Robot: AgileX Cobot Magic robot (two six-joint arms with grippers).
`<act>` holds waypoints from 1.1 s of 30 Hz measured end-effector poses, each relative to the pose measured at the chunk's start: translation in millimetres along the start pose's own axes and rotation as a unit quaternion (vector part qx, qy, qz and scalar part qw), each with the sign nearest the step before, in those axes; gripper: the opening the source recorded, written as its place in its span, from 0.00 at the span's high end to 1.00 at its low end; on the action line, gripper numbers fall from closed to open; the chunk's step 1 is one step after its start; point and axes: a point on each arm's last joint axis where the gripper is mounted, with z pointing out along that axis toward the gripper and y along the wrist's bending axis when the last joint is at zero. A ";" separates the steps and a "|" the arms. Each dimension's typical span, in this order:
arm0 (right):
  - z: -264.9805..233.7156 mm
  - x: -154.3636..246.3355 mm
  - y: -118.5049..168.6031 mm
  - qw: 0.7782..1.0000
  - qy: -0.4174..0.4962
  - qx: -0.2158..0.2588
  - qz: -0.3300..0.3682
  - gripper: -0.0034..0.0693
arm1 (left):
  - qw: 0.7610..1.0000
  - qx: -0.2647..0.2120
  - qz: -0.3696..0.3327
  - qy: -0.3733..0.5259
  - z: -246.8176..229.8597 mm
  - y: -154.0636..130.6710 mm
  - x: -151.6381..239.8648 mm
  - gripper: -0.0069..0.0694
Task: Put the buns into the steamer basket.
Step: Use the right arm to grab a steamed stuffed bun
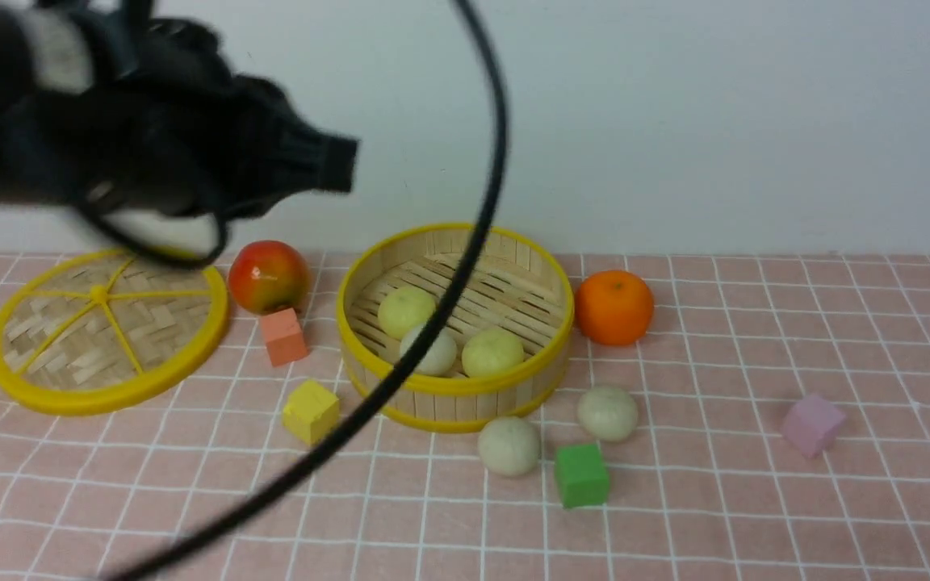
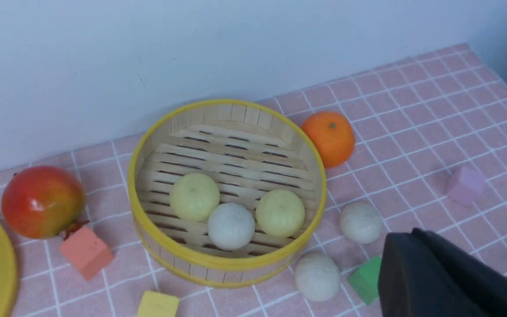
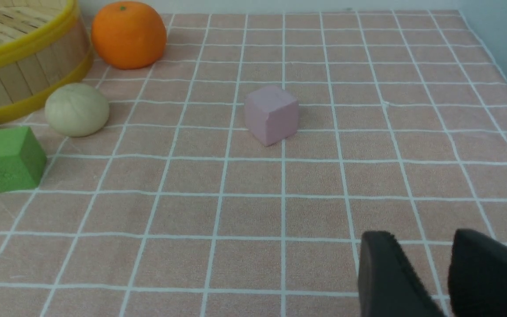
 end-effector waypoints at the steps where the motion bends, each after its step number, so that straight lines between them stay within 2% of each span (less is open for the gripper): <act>1: 0.0 0.0 0.0 1.000 0.000 0.000 0.000 0.62 | 1.000 0.003 -0.004 -0.019 -13.7 3.1 14.5 0.93; 3: 0.0 0.0 0.0 1.000 0.000 0.000 0.000 0.62 | 0.999 0.009 -0.008 -0.051 -31.4 7.6 35.8 0.93; 4: 0.0 0.0 0.0 1.000 0.000 0.000 0.000 0.62 | 0.996 0.016 -0.012 -0.089 -48.7 13.1 60.6 0.93; 5: 0.0 0.0 0.0 1.000 0.000 0.000 0.000 0.62 | 0.995 0.019 -0.012 -0.102 -53.0 12.6 59.0 0.93; 8: 0.0 0.0 0.0 1.000 0.000 0.000 0.000 0.62 | 0.985 0.034 -0.027 -0.165 -76.5 23.4 107.5 0.93; 13: 0.0 0.0 0.0 1.000 0.000 0.000 0.000 0.62 | 0.978 0.043 -0.037 -0.199 -87.7 30.9 140.3 0.93; 17: 0.0 0.0 0.1 1.000 0.000 0.000 0.002 0.62 | 0.975 0.046 -0.038 -0.212 -92.7 32.0 145.7 0.93; 18: 0.0 -0.7 1.5 0.999 -0.003 -0.008 0.041 0.62 | 0.975 0.047 -0.038 -0.214 -94.3 31.9 146.2 0.93; 19: 0.0 -1.0 1.7 0.999 -0.005 -0.010 0.048 0.62 | 0.975 0.047 -0.038 -0.214 -94.3 31.9 146.2 0.93; 21: 0.4 -2.2 6.3 0.984 -0.014 -0.038 0.172 0.62 | 0.978 0.045 -0.038 -0.199 -93.2 32.2 149.0 0.93; 22: 0.5 -2.1 6.7 0.982 -0.013 -0.041 0.182 0.62 | 0.979 0.045 -0.038 -0.197 -93.1 32.2 149.3 0.93; 23: 0.4 -4.6 8.9 0.964 -0.023 -0.058 0.258 0.62 | 0.981 0.043 -0.038 -0.183 -92.1 32.5 151.7 0.93; 27: -0.9 -13.5 10.7 0.913 -0.056 -0.090 0.395 0.62 | 0.987 0.039 -0.038 -0.152 -90.1 33.0 157.2 0.93; 30: -2.3 -16.3 13.8 0.890 -0.052 -0.111 0.438 0.62 | 0.990 0.036 -0.038 -0.135 -89.2 33.3 160.3 0.93; 33: -13.8 -35.0 26.8 0.908 -0.014 -0.160 0.386 0.65 | 0.991 0.035 -0.037 -0.123 -88.6 33.5 162.4 0.93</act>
